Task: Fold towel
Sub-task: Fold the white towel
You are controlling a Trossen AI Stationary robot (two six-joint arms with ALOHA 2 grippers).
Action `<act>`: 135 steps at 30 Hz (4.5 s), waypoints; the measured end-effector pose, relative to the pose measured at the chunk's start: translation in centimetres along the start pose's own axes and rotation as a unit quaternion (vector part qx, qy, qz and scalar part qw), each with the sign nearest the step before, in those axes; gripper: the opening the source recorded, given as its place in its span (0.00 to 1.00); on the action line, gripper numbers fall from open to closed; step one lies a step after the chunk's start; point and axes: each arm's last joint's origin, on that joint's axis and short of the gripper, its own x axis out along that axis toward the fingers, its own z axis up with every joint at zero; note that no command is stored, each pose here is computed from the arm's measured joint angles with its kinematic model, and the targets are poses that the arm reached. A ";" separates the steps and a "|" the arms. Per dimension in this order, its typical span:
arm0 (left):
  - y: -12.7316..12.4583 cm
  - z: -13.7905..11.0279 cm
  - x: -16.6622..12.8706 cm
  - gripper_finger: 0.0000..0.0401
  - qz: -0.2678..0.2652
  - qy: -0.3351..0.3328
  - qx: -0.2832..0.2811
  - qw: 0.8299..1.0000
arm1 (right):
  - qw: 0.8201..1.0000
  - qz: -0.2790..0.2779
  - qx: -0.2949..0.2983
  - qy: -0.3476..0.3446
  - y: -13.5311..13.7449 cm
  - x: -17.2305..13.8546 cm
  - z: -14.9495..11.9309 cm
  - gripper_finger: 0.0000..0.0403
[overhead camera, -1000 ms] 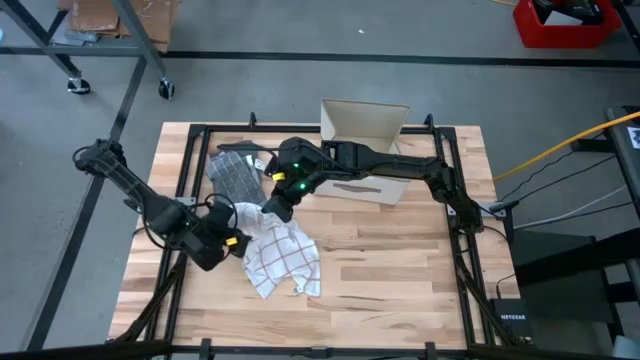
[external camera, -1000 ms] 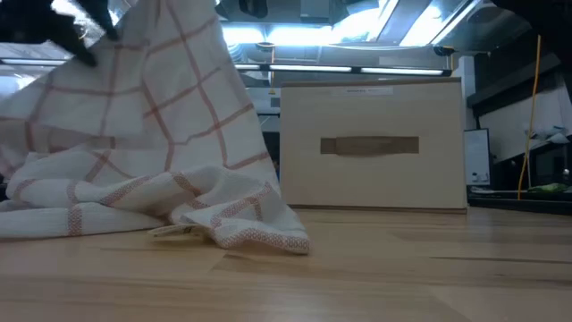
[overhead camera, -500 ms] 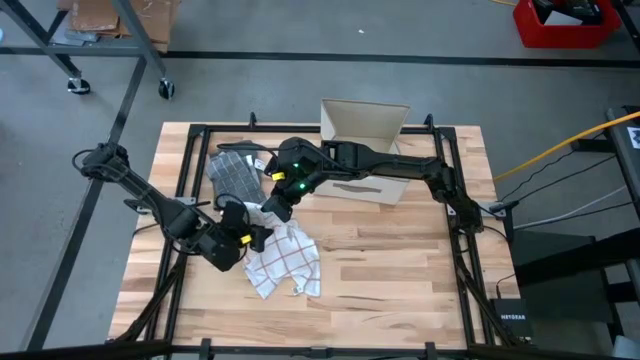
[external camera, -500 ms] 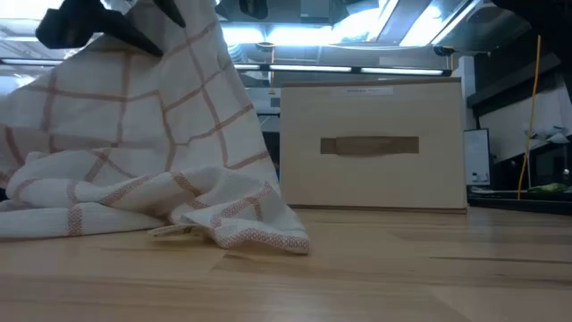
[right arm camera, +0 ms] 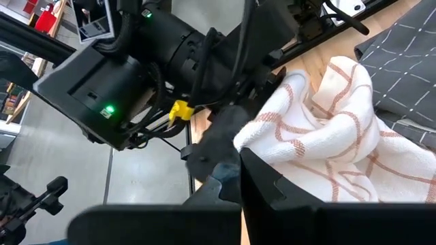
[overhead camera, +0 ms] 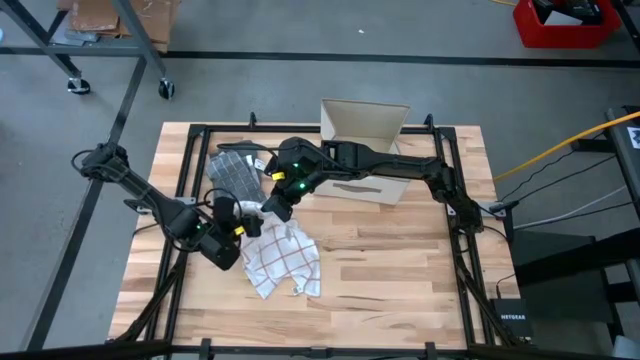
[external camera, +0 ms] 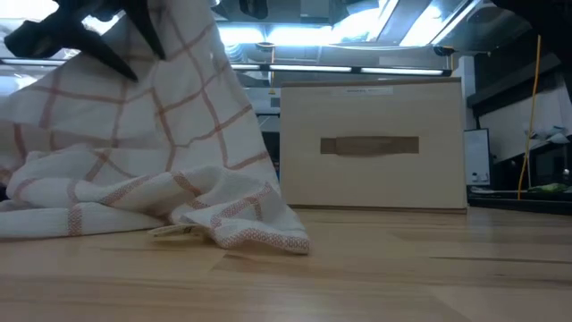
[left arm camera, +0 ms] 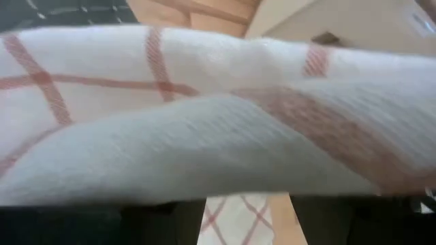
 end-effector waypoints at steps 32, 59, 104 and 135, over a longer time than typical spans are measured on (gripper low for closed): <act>0.4 -0.3 1.0 0.46 0.039 -0.013 0.048 0.998 | 1.000 -0.019 0.000 -0.016 -0.1 0.0 0.1 0.00; 0.9 -2.3 4.2 0.45 0.120 0.001 0.046 0.992 | 1.000 -0.015 0.002 -0.017 0.0 0.0 0.2 0.00; 3.9 11.4 -11.1 0.00 -0.249 0.347 0.009 0.904 | 0.989 -0.146 -0.016 0.002 -1.4 -0.2 -1.0 0.00; 4.8 15.2 -12.3 0.00 -0.353 0.211 -0.067 0.909 | 0.978 -0.026 -0.098 -0.181 1.9 0.0 2.1 0.58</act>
